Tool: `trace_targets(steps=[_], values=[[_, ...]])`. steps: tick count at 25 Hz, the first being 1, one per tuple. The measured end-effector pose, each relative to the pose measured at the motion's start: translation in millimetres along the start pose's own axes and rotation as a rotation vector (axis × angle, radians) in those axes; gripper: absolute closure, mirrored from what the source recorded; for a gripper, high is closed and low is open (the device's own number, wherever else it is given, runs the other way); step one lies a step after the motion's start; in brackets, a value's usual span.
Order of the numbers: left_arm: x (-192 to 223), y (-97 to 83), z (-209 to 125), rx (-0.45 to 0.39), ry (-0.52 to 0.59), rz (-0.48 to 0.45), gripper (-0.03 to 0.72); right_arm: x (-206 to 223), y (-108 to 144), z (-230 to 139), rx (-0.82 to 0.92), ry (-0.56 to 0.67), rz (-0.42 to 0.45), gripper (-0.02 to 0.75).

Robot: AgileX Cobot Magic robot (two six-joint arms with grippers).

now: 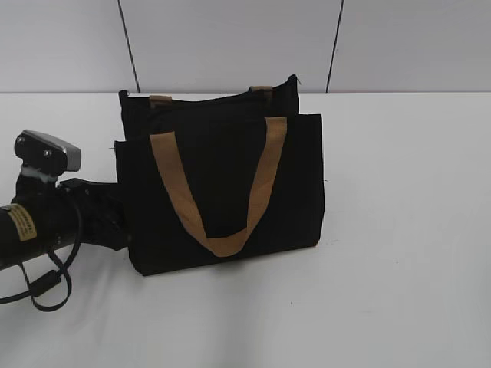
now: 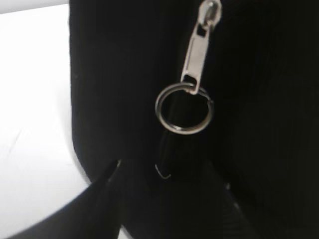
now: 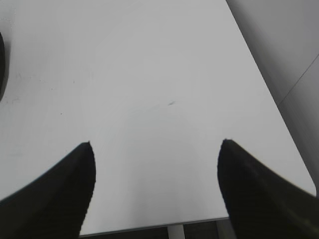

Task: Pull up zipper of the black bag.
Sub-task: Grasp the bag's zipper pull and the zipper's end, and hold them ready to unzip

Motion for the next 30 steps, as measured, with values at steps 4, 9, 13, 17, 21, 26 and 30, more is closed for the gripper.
trace_targets(steps=[4,9,13,17,21,26,30], values=[[12,2.5,0,0.002,-0.012,-0.004,0.358,0,0,0,0.000,0.000,0.000,0.148],[21,1.0,-2,-0.001,-0.032,-0.017,0.387,0,0,0,0.000,0.000,0.000,0.148],[25,2.3,0,-0.007,-0.066,-0.014,0.449,0,0,0,0.000,0.000,0.000,0.148],[25,3.0,2,-0.009,-0.080,-0.009,0.645,0,0,0,0.000,0.000,0.000,0.148],[18,12.9,0,-0.053,-0.065,0.059,0.671,0,0,0,0.000,0.000,0.000,0.148],[-16,33.7,18,-0.115,-0.106,0.207,0.671,0,0,0,0.000,0.000,0.000,0.148],[-43,44.8,52,-0.106,-0.218,0.272,0.673,0,0,0,0.000,0.000,0.000,0.148]])
Point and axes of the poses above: a point on each arm's last joint axis where the gripper is mounted, x pointing out along that axis toward the gripper, y along the wrist's bending axis when the last joint is at zero, z = x × y, the point moved 8 cm from there along x, pointing out along that axis toward the gripper, and after that the axes turned 13 degrees about x, right-handed, at the moved point
